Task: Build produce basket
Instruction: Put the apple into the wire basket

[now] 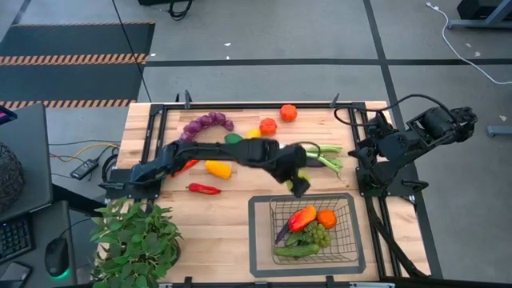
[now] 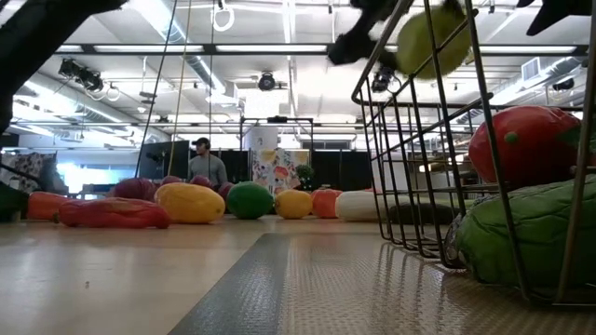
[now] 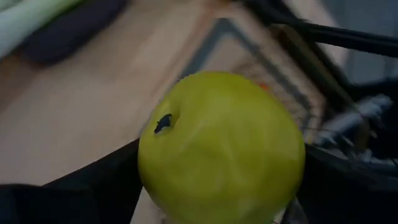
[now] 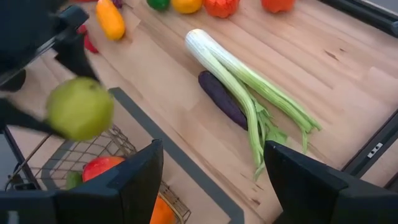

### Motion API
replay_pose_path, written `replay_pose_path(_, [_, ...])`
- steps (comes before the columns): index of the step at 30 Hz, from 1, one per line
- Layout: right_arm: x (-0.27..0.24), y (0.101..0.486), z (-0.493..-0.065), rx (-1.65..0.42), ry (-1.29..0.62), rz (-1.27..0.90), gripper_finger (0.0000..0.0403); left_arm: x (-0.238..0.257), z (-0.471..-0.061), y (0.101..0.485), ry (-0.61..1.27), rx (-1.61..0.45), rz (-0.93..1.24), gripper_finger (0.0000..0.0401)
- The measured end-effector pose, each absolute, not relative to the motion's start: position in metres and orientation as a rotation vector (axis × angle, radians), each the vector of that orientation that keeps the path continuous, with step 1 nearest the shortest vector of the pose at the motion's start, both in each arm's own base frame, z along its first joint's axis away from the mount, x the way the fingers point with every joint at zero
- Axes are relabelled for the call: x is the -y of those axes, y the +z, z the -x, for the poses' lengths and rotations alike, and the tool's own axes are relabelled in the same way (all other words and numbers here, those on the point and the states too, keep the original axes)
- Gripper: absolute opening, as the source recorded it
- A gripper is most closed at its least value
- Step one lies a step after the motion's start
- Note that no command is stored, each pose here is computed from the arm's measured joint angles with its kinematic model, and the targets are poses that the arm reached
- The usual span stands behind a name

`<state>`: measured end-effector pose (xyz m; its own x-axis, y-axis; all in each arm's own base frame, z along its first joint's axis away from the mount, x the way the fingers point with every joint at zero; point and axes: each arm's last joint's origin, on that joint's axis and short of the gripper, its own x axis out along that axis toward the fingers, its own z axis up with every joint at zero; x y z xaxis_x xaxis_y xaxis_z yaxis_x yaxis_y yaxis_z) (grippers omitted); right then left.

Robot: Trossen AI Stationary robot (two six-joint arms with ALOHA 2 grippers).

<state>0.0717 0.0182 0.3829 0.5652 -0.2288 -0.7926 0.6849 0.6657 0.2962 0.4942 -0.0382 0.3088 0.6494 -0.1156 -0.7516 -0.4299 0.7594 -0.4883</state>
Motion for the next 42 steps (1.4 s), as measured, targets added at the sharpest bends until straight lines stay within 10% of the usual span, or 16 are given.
replay_pose_path(19, [-0.021, 0.382, -0.071, -0.904, -0.448, -0.580, 0.0281, 0.141, -0.484, 0.321, -0.091, -0.735, 0.255, 0.0352])
replay_pose_path(42, [-0.021, 0.382, -0.072, -0.860, -0.519, -0.661, 0.0281, 0.114, -0.491, 0.321, -0.020, -0.723, 0.329, 0.0353])
